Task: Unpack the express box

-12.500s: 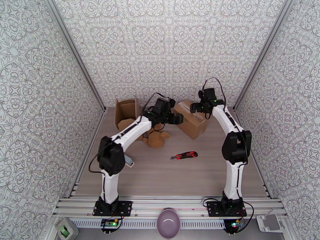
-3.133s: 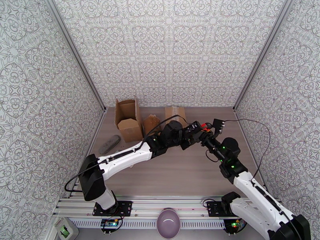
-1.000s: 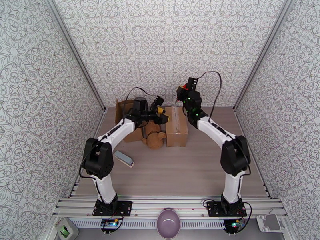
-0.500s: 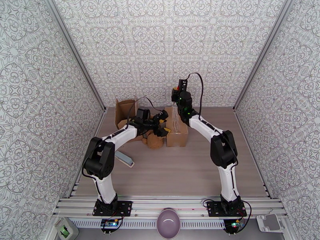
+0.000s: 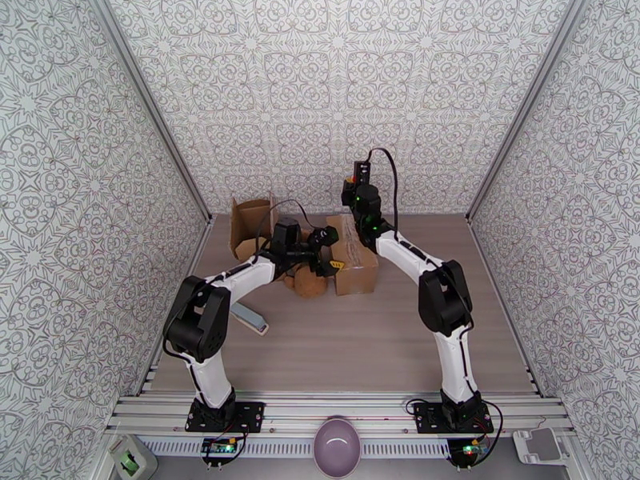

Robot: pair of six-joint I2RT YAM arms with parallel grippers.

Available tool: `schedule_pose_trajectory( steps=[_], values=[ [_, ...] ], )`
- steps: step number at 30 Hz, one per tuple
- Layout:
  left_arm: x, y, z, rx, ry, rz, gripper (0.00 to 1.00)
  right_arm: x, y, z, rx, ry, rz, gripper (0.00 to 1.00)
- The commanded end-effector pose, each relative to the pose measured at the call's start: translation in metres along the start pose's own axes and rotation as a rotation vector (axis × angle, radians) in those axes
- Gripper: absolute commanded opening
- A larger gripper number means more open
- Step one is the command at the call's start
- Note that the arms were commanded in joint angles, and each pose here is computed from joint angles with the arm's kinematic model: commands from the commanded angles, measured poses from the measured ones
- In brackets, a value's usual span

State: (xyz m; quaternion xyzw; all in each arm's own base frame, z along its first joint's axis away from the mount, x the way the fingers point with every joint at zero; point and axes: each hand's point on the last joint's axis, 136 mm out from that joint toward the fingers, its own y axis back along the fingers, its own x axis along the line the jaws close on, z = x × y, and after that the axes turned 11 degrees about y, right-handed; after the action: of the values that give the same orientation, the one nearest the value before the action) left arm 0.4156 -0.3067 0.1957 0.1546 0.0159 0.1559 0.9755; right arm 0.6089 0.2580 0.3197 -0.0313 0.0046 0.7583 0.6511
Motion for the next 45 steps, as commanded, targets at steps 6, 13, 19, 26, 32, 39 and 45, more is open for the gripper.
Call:
schedule_pose_trajectory(
  steps=[6, 13, 19, 26, 32, 39, 45],
  values=[
    [-0.004, 0.013, 0.019, -0.08, 0.058, -0.036, 0.99, 0.015, 0.001, 0.007, -0.043, 0.01, 0.056, 0.0],
    [-0.01, 0.005, 0.015, -0.082, 0.077, -0.059, 0.99, 0.022, -0.001, -0.004, -0.023, 0.009, 0.067, 0.0],
    [-0.012, 0.001, 0.013, -0.075, 0.083, -0.067, 0.99, 0.023, -0.004, -0.013, -0.009, 0.027, 0.055, 0.0],
    [-0.019, -0.008, 0.005, -0.053, 0.087, -0.082, 0.99, 0.023, -0.003, -0.02, -0.002, 0.054, 0.041, 0.0],
    [-0.023, -0.015, -0.004, -0.022, 0.068, -0.081, 0.99, 0.028, -0.001, -0.022, 0.002, 0.06, 0.051, 0.0],
    [-0.009, -0.017, -0.013, -0.042, 0.016, 0.014, 0.99, 0.03, 0.005, -0.024, 0.011, 0.068, 0.046, 0.0],
    [-0.002, -0.017, -0.017, -0.053, 0.008, 0.056, 0.99, 0.032, 0.009, -0.023, 0.013, 0.062, 0.042, 0.0]
  ],
)
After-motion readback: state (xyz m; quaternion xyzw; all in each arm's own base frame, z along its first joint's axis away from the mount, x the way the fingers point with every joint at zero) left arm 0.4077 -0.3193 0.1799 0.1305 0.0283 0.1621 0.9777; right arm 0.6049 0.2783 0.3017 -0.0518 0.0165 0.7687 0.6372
